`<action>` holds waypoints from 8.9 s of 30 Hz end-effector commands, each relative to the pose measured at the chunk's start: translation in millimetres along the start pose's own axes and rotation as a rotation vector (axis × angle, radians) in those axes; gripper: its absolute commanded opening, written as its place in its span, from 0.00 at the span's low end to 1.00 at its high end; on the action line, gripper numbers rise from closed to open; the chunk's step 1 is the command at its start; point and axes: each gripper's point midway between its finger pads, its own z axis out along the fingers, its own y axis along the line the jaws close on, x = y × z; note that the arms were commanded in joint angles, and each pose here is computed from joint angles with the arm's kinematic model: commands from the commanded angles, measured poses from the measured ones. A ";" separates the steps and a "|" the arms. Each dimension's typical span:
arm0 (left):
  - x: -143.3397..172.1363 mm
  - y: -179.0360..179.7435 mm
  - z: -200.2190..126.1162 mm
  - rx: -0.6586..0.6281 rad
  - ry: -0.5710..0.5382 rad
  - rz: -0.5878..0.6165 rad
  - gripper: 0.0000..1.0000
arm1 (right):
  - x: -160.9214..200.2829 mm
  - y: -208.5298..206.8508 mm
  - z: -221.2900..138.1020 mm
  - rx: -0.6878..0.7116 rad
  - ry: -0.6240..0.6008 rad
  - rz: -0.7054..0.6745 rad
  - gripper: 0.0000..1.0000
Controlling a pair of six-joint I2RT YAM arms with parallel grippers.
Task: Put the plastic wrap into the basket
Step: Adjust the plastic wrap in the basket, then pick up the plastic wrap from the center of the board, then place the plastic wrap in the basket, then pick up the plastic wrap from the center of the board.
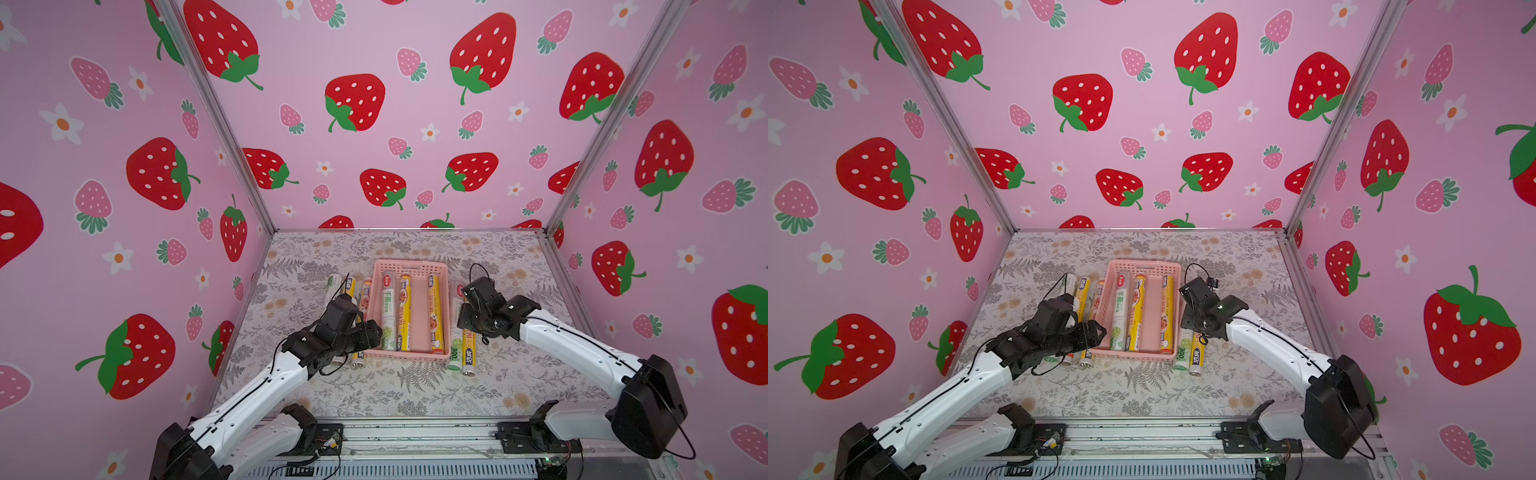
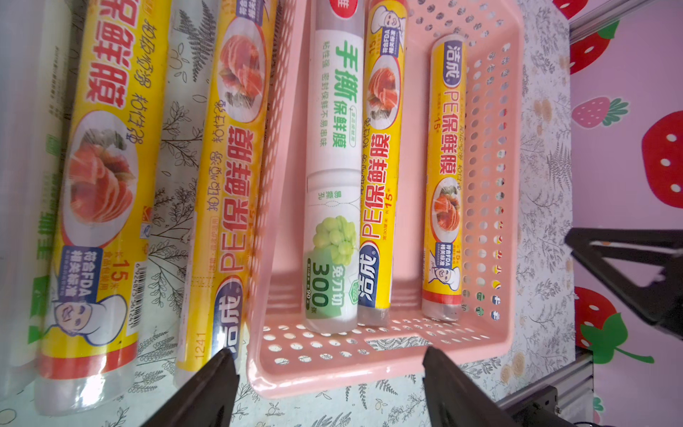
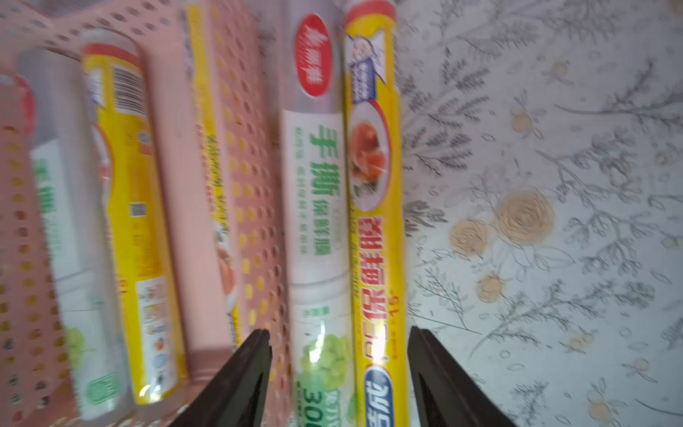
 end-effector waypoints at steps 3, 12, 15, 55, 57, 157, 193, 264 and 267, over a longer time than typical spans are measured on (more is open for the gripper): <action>-3.7 -8.9 -5.7 0.036 -0.016 0.009 0.84 | 26.1 -7.7 20.1 -0.015 0.098 0.009 0.65; 1.9 -5.5 -11.4 0.024 -0.020 0.003 0.85 | 31.5 -24.1 49.8 0.091 0.112 0.010 0.61; 1.3 -5.7 -15.0 0.023 -0.027 0.003 0.85 | 32.8 -30.9 51.9 0.111 0.101 0.020 0.61; -56.4 -73.5 -53.3 0.187 -0.207 0.139 0.89 | -33.6 -31.8 -52.4 -0.003 -0.081 0.037 0.31; -61.0 -84.1 -48.6 0.206 -0.179 0.151 0.90 | -42.6 -18.4 -66.7 -0.037 -0.098 0.023 0.31; -21.5 6.1 -24.0 0.015 -0.081 -0.023 0.95 | -17.6 181.2 -8.6 -0.230 -0.076 -0.209 0.68; -20.6 -2.1 -11.5 0.021 -0.045 -0.047 0.92 | -12.3 16.5 71.4 -0.111 0.129 -0.011 0.72; -34.4 -33.3 -29.7 0.122 -0.065 -0.011 0.93 | -53.4 159.9 -2.6 -0.250 0.023 -0.086 0.27; -32.9 -32.2 -28.2 0.126 -0.064 -0.019 0.93 | -51.7 163.8 9.0 -0.230 0.033 -0.092 0.27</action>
